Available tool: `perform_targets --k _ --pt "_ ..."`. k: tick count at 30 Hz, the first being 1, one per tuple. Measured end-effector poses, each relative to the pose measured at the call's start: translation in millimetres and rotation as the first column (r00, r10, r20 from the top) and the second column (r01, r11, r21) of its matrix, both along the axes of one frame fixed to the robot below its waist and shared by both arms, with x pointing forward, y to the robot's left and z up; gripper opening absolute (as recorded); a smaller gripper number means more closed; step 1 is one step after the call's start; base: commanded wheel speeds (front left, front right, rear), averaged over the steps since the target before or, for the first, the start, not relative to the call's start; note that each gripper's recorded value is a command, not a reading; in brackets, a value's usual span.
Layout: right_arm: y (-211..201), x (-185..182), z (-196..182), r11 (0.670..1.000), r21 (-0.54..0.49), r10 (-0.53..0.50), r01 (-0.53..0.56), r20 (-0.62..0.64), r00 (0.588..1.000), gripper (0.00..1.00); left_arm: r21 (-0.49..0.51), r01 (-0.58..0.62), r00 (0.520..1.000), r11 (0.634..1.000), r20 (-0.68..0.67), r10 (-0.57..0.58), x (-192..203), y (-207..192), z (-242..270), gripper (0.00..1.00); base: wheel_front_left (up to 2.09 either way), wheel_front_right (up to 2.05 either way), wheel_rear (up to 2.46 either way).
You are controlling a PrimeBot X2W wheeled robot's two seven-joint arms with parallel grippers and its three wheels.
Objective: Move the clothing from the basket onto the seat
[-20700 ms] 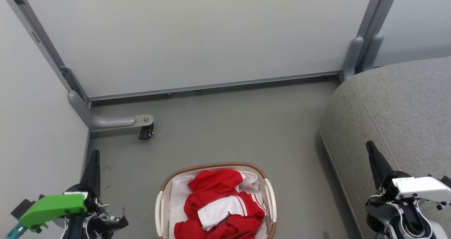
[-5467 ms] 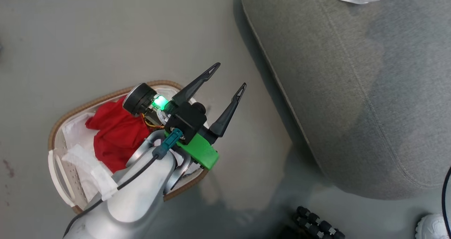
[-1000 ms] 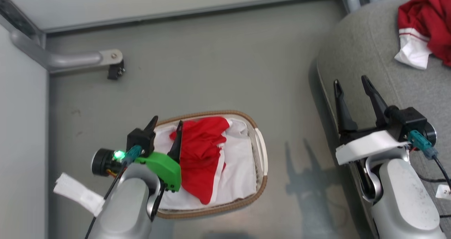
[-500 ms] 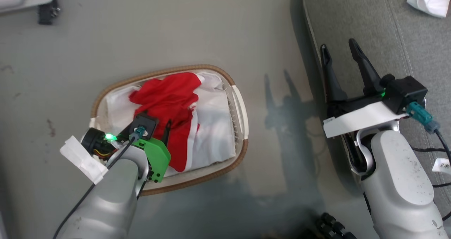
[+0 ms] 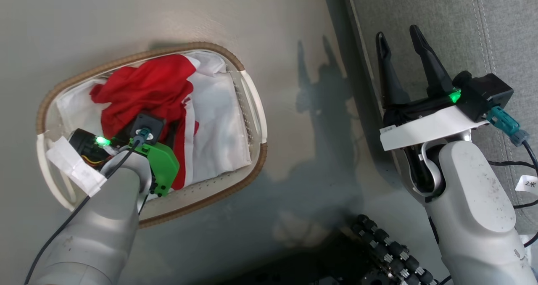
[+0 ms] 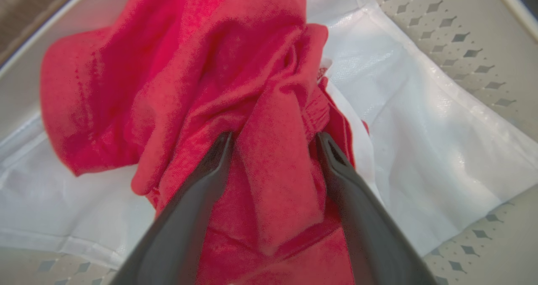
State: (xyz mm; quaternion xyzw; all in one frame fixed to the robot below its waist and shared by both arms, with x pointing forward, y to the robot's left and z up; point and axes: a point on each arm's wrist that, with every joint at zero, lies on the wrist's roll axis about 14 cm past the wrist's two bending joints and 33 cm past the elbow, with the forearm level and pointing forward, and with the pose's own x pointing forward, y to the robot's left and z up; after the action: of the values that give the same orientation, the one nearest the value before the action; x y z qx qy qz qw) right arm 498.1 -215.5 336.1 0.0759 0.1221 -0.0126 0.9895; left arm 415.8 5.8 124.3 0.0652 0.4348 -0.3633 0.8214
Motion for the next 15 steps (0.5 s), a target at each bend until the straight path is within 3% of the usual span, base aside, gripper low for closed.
perform_targets --k 2,3,4,5,6,15 --pt "-3.3 0.6 -3.6 1.0 -0.009 -0.003 0.003 -0.008 1.0 1.0 0.007 0.005 1.0 1.0 -0.013 -0.005 -3.0 -1.2 -8.2 1.0 0.0 0.0 0.0" --pt "-4.8 0.8 -4.5 1.0 -0.013 -0.005 0.005 -0.01 1.0 1.0 0.006 0.005 1.0 1.0 -0.018 -0.005 -3.9 -2.7 -10.6 0.82 0.0 0.0 0.0" --pt "-6.7 0.3 -5.7 1.0 -0.016 -0.009 0.009 -0.013 1.0 1.0 0.006 0.005 1.0 1.0 -0.022 -0.005 -4.4 -4.6 -12.9 0.43 0.0 0.0 0.0" --pt "-8.6 -0.6 -7.0 1.0 -0.02 -0.013 0.012 -0.017 1.0 1.0 0.005 0.004 1.0 1.0 -0.027 -0.004 -5.5 -6.0 -14.8 0.16 0.0 0.0 0.0" --pt "-10.1 -1.3 -7.8 1.0 -0.023 -0.016 0.016 -0.02 1.0 1.0 0.004 0.004 0.999 1.0 -0.033 -0.004 -6.7 -6.9 -16.3 0.0 0.0 0.0 0.0" --pt "-9.2 -0.8 4.5 0.999 -0.039 -0.009 0.009 0.0 1.0 1.0 -0.052 -0.032 0.999 0.998 0.001 0.032 -3.4 -17.9 8.1 0.0 0.0 0.0 0.0"
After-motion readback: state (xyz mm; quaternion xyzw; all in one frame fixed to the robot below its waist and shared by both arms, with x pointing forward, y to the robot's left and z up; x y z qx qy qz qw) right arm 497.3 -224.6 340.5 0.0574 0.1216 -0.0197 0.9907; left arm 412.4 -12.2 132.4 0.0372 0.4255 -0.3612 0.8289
